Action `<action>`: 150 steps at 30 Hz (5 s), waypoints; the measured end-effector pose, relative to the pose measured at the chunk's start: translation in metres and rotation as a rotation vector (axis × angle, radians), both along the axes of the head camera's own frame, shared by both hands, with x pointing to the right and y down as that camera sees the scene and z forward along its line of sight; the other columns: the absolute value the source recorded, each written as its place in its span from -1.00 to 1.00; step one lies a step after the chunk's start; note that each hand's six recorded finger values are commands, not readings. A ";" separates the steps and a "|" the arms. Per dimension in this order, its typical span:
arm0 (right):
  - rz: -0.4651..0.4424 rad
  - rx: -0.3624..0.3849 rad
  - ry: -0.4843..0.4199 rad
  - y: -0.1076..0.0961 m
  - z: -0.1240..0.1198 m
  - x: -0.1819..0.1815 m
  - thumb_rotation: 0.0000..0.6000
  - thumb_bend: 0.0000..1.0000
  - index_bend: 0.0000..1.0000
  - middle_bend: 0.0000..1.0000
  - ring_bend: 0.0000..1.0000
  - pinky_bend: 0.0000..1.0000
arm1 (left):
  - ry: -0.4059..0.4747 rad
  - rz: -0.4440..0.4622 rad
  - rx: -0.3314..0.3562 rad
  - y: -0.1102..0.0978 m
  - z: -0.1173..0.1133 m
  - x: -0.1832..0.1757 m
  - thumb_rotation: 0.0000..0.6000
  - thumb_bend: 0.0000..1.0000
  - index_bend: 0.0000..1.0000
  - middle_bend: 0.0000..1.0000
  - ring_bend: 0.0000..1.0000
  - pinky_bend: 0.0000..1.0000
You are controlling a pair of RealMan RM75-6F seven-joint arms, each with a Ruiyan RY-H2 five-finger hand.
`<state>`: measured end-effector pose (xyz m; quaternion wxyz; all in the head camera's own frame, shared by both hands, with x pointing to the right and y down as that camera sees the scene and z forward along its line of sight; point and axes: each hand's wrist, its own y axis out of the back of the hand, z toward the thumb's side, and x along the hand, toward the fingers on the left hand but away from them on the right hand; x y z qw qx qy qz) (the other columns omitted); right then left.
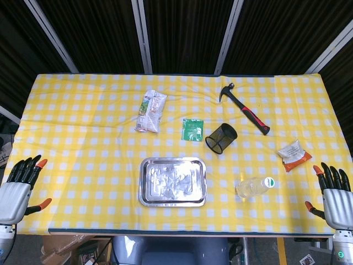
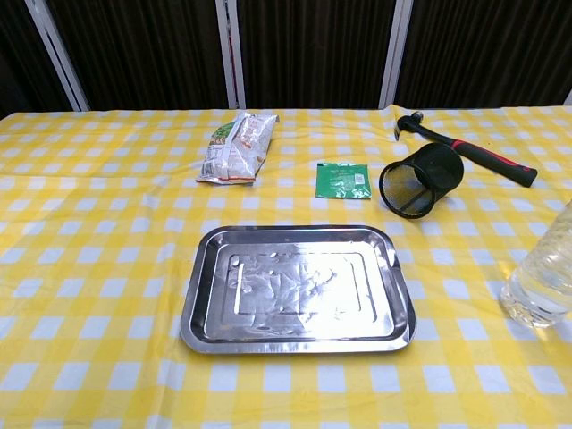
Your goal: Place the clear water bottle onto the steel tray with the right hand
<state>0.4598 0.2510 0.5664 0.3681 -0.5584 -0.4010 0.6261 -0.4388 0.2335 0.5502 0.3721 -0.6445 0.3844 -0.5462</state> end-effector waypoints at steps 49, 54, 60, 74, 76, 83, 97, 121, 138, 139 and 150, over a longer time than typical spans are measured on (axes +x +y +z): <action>0.012 -0.146 -0.203 0.009 0.016 -0.010 1.00 -0.53 -0.75 -0.89 -1.00 -1.00 | 0.007 0.002 0.023 0.006 -0.011 0.001 1.00 -0.67 -0.89 -1.00 -1.00 -1.00; 0.036 -0.250 -0.335 0.015 0.027 -0.020 1.00 -0.53 -0.75 -0.89 -1.00 -1.00 | 0.010 -0.002 0.022 0.006 -0.011 0.000 1.00 -0.67 -0.89 -1.00 -1.00 -1.00; 0.000 -0.335 -0.454 0.015 0.045 -0.042 1.00 -0.53 -0.75 -0.89 -1.00 -1.00 | 0.006 -0.008 0.019 0.005 -0.010 -0.002 1.00 -0.67 -0.89 -1.00 -1.00 -1.00; 0.080 -0.333 -0.688 -0.004 0.069 -0.080 1.00 -0.53 -0.75 -0.87 -1.00 -1.00 | -0.023 0.002 0.008 0.007 -0.005 0.002 1.00 -0.67 -0.89 -1.00 -1.00 -1.00; 0.108 -0.349 -0.738 -0.003 0.072 -0.087 1.00 -0.53 -0.75 -0.84 -1.00 -1.00 | -0.028 0.001 0.003 0.007 -0.004 0.003 1.00 -0.67 -0.89 -1.00 -1.00 -1.00; 0.167 -0.390 -0.854 -0.001 0.078 -0.105 1.00 -0.53 -0.66 -0.63 -1.00 -1.00 | -0.028 0.000 0.000 0.007 -0.004 0.003 1.00 -0.67 -0.89 -1.00 -1.00 -1.00; 0.273 -0.296 -0.916 -0.016 0.095 -0.129 1.00 -0.50 0.06 0.01 -0.60 -1.00 | -0.031 -0.004 -0.009 0.006 -0.002 0.001 1.00 -0.67 -0.89 -1.00 -1.00 -1.00; 0.272 -0.243 -0.982 -0.029 0.070 -0.149 1.00 -0.15 0.55 0.29 -0.39 -1.00 | -0.018 0.001 -0.016 0.007 -0.002 0.004 1.00 -0.67 -0.89 -1.00 -1.00 -1.00; 0.139 -0.331 -0.980 -0.055 0.055 -0.233 1.00 -0.15 0.54 0.29 -0.39 -1.00 | 0.002 -0.012 -0.012 0.004 -0.006 -0.001 1.00 -0.67 -0.89 -1.00 -1.00 -1.00; 0.142 -0.342 -0.978 -0.055 0.057 -0.239 1.00 -0.15 0.54 0.29 -0.39 -1.00 | 0.004 -0.013 -0.012 0.004 -0.006 -0.002 1.00 -0.67 -0.89 -1.00 -1.00 -1.00; 0.151 -0.430 -0.978 -0.056 0.061 -0.272 1.00 0.42 0.66 0.39 -0.37 -1.00 | 0.015 -0.021 -0.011 0.002 -0.008 -0.005 1.00 -0.67 -0.89 -1.00 -1.00 -1.00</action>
